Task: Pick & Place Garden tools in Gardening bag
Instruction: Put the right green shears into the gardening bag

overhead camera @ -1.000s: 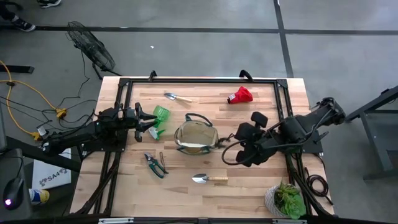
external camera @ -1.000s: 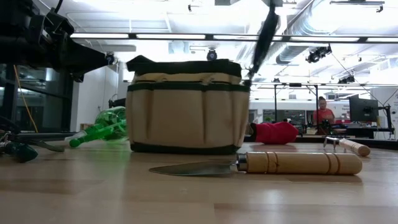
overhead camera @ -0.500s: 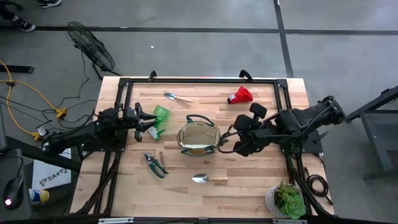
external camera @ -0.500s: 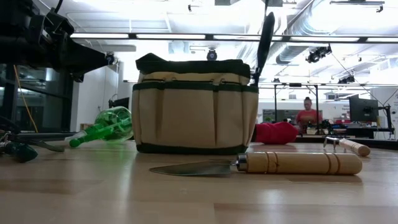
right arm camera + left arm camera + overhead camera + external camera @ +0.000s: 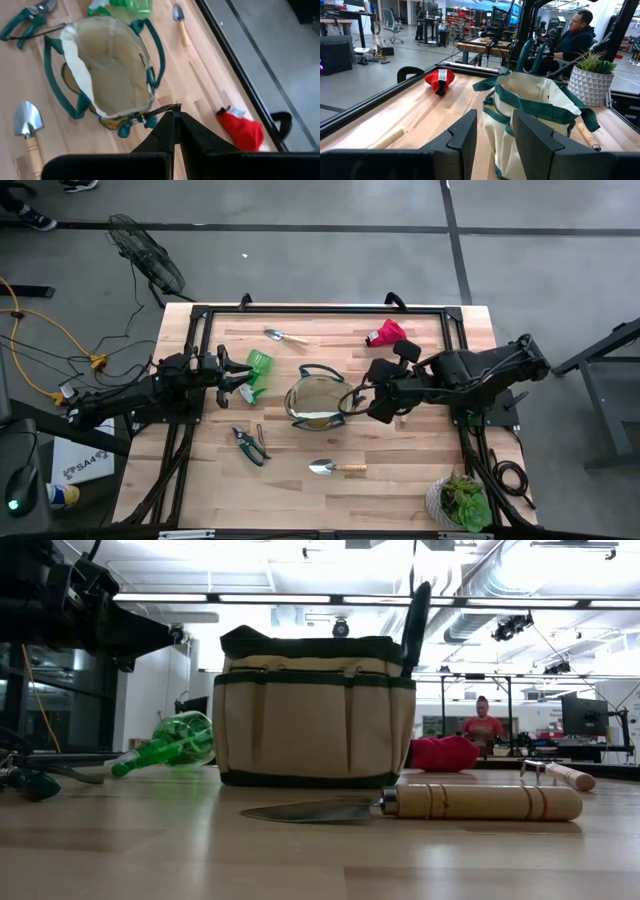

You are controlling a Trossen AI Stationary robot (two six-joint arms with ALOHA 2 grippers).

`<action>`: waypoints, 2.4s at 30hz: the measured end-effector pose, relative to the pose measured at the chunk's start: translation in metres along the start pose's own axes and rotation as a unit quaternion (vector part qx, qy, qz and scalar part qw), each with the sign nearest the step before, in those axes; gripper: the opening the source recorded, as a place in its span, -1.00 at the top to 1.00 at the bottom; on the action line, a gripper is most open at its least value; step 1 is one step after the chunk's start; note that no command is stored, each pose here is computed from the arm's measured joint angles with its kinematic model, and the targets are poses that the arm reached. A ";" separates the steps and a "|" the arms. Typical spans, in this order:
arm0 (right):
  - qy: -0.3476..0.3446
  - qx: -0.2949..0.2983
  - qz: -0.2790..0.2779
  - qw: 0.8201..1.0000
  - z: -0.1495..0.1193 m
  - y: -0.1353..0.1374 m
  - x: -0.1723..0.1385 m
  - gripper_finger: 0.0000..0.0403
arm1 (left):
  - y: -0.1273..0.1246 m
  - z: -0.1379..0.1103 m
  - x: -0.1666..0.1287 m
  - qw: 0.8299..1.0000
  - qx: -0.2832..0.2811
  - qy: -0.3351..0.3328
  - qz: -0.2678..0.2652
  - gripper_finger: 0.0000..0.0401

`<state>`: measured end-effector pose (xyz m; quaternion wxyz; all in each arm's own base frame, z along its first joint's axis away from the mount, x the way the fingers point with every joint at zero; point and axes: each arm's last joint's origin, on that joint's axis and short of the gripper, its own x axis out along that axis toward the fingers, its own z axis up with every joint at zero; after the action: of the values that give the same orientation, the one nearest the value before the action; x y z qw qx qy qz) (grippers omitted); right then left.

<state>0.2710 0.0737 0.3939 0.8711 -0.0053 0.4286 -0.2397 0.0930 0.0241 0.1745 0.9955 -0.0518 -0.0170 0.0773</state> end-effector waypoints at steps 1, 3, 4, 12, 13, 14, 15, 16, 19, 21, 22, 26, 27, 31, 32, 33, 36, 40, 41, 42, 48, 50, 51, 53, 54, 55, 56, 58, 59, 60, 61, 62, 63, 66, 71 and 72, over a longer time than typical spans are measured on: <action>-0.005 -0.003 0.002 1.000 0.001 0.000 0.000 0.98 | 0.000 0.000 0.000 1.000 0.000 0.000 0.000 0.38; -0.013 -0.007 0.005 1.000 0.005 0.002 0.003 0.98 | 0.000 0.000 0.000 1.000 0.000 0.000 0.000 0.38; -0.014 -0.007 0.005 1.000 0.006 0.002 0.004 0.98 | 0.000 0.000 0.000 1.000 0.000 0.000 0.000 0.38; -0.008 -0.009 -0.004 1.000 0.010 0.008 0.019 0.98 | 0.000 0.000 0.000 1.000 0.000 0.000 0.000 0.38; -0.008 -0.013 -0.002 1.000 0.011 0.009 0.020 0.98 | 0.000 0.000 0.000 1.000 0.000 0.000 0.000 0.38; -0.007 -0.015 0.002 1.000 0.011 0.010 0.021 0.98 | 0.000 0.000 0.000 1.000 0.000 0.000 0.000 0.38; -0.003 -0.016 0.006 1.000 0.011 0.012 0.022 0.98 | 0.000 0.000 0.000 1.000 0.000 0.000 0.000 0.38; 0.000 -0.016 0.006 1.000 0.011 0.012 0.024 0.98 | 0.000 0.000 0.000 1.000 0.000 0.000 0.000 0.38; 0.006 -0.017 0.012 1.000 0.011 0.013 0.027 0.98 | 0.000 0.000 0.000 1.000 0.000 0.000 0.000 0.38; 0.010 -0.018 0.013 1.000 0.008 0.014 0.031 0.98 | 0.000 0.000 0.000 1.000 0.000 0.000 0.000 0.38; 0.011 -0.019 0.013 1.000 0.007 0.015 0.032 0.98 | 0.000 0.000 0.000 1.000 0.000 0.000 0.000 0.38; 0.005 -0.018 0.029 0.999 0.007 0.020 0.038 0.98 | 0.000 0.000 0.000 1.000 0.000 0.000 0.000 0.38; 0.000 -0.020 0.035 0.999 0.007 0.022 0.040 0.98 | 0.000 0.000 0.000 1.000 0.000 0.000 0.000 0.38; -0.005 -0.026 0.047 0.999 0.005 0.027 0.049 0.98 | 0.000 0.000 0.000 1.000 0.000 0.000 0.000 0.38; -0.004 -0.023 0.051 0.998 0.005 0.027 0.051 0.98 | 0.000 0.000 0.000 1.000 0.000 0.000 0.000 0.38; -0.001 -0.021 0.051 0.998 0.004 0.027 0.053 0.98 | 0.000 0.000 0.000 1.000 0.000 0.000 0.000 0.38; 0.013 -0.008 0.047 0.999 0.000 0.025 0.061 0.98 | 0.000 0.000 0.000 1.000 0.000 0.000 0.000 0.38; 0.015 0.023 0.048 0.998 0.000 0.024 0.066 0.98 | 0.000 0.000 0.000 1.000 0.000 0.000 0.000 0.38; 0.014 0.029 0.048 0.998 0.000 0.024 0.067 0.98 | 0.000 0.000 0.000 1.000 0.000 0.000 0.000 0.38; 0.014 0.033 0.048 0.998 0.001 0.023 0.067 0.98 | 0.000 0.000 0.000 1.000 0.000 0.000 0.000 0.38; 0.021 0.049 0.039 0.998 0.002 0.018 0.070 0.98 | 0.000 0.000 0.000 1.000 0.000 0.000 0.000 0.38; 0.022 0.052 0.035 0.998 0.003 0.016 0.071 0.98 | 0.000 0.000 0.000 1.000 0.000 0.000 0.000 0.38; 0.023 0.057 0.033 0.998 0.003 0.014 0.072 0.98 | 0.000 0.000 0.000 1.000 0.000 0.000 0.000 0.38; 0.025 0.077 0.029 0.996 0.004 0.011 0.074 0.98 | 0.000 0.000 0.000 1.000 0.000 0.000 0.000 0.38; 0.027 0.088 0.026 0.995 0.005 0.009 0.076 0.98 | 0.000 0.000 0.000 1.000 0.000 0.000 0.000 0.38; 0.028 0.097 0.023 0.995 0.005 0.007 0.077 0.98 | 0.000 0.000 0.000 1.000 0.000 0.000 0.000 0.38; 0.028 0.105 0.021 0.994 0.006 0.005 0.078 0.98 | 0.000 0.000 0.000 1.000 0.000 0.000 0.000 0.38; 0.029 0.117 0.017 0.993 0.007 0.002 0.080 0.98 | 0.000 0.000 0.000 1.000 0.000 0.000 0.000 0.38; 0.030 0.118 0.015 0.992 0.007 0.001 0.080 0.98 | 0.000 0.000 0.000 1.000 0.000 0.000 0.000 0.38; 0.032 0.118 0.013 0.992 0.007 0.000 0.081 0.98 | 0.000 0.000 0.000 1.000 0.000 0.000 0.000 0.38; 0.035 0.116 0.011 0.993 0.007 0.000 0.081 0.98 | 0.000 0.000 0.000 1.000 0.000 0.000 0.000 0.38; 0.037 0.114 0.010 0.993 0.006 -0.001 0.081 0.98 | 0.000 0.000 0.000 1.000 0.000 0.000 0.000 0.38; 0.039 0.114 0.009 0.993 0.006 -0.001 0.081 0.98 | 0.000 0.000 0.000 1.000 0.000 0.000 0.000 0.38; 0.039 0.113 0.010 0.993 0.005 0.000 0.080 0.98 | 0.000 0.000 0.000 1.000 0.000 0.000 0.000 0.38; 0.039 0.113 0.010 0.993 0.005 0.000 0.080 0.88 | 0.000 0.000 0.000 1.000 0.000 0.000 0.000 0.38; 0.039 0.113 0.010 0.993 0.005 0.000 0.080 0.83 | 0.000 0.000 0.000 1.000 0.000 0.000 0.000 0.38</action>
<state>0.3165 0.0389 0.3377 0.8511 0.1068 0.4325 -0.2777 0.0930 0.0241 0.1746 0.9955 -0.0519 -0.0172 0.0773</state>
